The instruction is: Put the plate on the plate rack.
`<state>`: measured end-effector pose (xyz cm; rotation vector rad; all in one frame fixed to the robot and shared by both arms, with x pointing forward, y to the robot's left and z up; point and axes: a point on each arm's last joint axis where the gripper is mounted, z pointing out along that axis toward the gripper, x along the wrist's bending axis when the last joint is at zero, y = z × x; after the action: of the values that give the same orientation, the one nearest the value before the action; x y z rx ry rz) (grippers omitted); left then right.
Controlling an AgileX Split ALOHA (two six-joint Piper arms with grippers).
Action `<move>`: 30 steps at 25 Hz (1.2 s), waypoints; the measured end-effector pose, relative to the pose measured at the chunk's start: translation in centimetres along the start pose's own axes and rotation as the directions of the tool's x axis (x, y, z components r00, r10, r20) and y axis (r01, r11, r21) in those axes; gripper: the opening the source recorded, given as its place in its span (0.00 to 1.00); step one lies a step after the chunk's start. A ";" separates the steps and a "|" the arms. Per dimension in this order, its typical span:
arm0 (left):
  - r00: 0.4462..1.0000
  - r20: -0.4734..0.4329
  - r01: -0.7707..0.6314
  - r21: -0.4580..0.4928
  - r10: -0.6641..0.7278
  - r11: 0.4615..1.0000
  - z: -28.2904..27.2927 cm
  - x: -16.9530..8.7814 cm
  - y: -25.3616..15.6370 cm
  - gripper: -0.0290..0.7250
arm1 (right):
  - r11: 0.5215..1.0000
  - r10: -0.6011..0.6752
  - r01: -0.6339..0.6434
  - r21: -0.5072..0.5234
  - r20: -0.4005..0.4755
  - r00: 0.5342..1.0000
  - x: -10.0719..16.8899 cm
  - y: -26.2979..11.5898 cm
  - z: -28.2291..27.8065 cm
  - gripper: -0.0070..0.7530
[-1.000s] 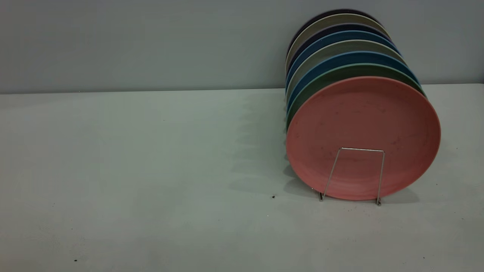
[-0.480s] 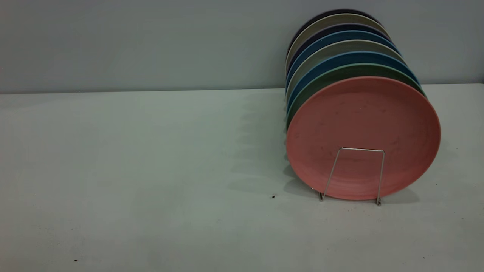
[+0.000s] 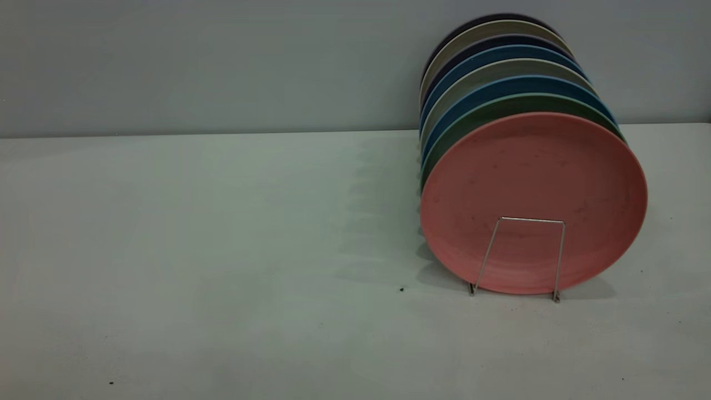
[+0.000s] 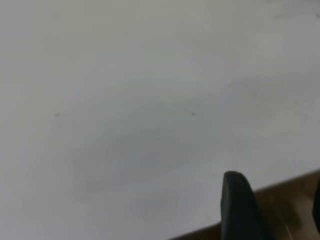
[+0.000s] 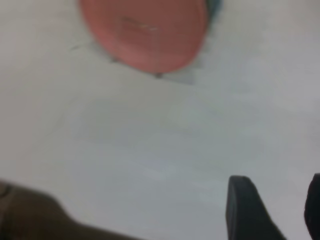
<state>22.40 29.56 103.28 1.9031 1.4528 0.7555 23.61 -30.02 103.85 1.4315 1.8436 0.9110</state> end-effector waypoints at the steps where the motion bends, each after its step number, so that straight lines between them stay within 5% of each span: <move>1: 1.000 -0.014 0.009 -0.010 -0.010 1.000 -0.1 -0.1 -0.1 0.56 | 1.000 0.017 -0.017 -0.005 0.025 1.000 0.0 -0.1 -0.1 0.41; 6: 0.998 -0.051 0.037 -0.019 -0.038 0.999 -0.2 -0.2 -0.2 0.56 | 0.997 0.073 -0.070 -0.032 0.108 0.991 0.1 -0.3 -0.4 0.41; 30: 0.998 -0.051 0.038 -0.018 -0.039 0.999 -0.2 -0.2 -0.2 0.56 | 0.997 0.075 -0.072 -0.035 0.111 0.991 0.1 -0.3 -0.4 0.41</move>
<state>22.11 29.47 103.24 1.8501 1.5049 0.8025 23.07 -30.02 103.83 1.5095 1.6980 0.8728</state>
